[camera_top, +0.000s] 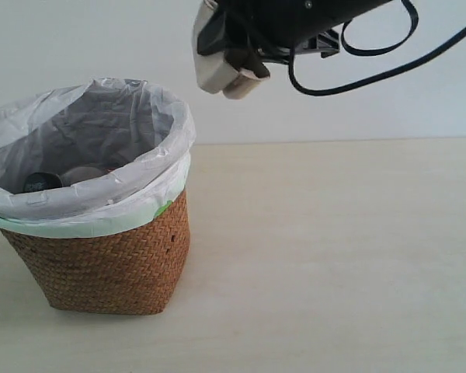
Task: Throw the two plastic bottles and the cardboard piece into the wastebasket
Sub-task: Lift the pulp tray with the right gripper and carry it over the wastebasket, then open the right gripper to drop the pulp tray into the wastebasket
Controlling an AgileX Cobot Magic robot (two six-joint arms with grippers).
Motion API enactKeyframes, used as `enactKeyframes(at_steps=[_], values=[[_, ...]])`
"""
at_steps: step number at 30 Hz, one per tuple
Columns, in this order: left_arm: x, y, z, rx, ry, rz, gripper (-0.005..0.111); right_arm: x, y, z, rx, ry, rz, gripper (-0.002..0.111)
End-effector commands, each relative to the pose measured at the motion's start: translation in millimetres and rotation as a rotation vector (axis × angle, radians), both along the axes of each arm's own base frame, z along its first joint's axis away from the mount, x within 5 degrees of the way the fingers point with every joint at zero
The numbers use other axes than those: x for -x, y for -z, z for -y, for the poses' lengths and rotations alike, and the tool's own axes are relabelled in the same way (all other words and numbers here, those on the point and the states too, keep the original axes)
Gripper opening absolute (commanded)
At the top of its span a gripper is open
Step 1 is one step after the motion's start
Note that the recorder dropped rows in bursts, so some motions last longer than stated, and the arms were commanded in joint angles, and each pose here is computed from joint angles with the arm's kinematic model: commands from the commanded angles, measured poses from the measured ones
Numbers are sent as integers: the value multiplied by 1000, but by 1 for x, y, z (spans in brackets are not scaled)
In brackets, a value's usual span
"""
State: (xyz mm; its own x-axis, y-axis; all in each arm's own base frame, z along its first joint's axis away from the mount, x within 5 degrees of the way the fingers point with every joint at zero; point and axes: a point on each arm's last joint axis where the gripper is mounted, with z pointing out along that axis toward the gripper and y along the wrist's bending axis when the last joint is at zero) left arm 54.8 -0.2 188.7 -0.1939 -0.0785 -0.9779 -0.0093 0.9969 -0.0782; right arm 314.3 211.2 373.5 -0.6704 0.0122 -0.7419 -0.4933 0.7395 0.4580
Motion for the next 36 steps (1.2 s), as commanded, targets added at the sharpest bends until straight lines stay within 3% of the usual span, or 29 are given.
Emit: enactKeyframes(at_steps=[1,7,10,13,17,20,21,23,25,36], values=[[0,1,0,0,-1,5,4,-13,10,35,202,150,-48,0],[0,1,0,0,-1,5,4,-26,23,106,610,466,-118,0],[0,1,0,0,-1,5,4,-28,22,127,698,587,-134,0],[0,1,0,0,-1,5,4,-29,23,101,508,428,-112,0],[0,1,0,0,-1,5,4,-13,-7,10,-88,-50,-2,4],[0,1,0,0,-1,5,4,0,-37,-29,-348,-237,50,30],[0,1,0,0,-1,5,4,4,-47,-37,-405,-252,52,46],[0,1,0,0,-1,5,4,8,-63,-47,-445,-262,80,82],[0,1,0,0,-1,5,4,6,-68,-46,-460,-222,68,98],[0,1,0,0,-1,5,4,-28,-44,8,-148,4,6,98]])
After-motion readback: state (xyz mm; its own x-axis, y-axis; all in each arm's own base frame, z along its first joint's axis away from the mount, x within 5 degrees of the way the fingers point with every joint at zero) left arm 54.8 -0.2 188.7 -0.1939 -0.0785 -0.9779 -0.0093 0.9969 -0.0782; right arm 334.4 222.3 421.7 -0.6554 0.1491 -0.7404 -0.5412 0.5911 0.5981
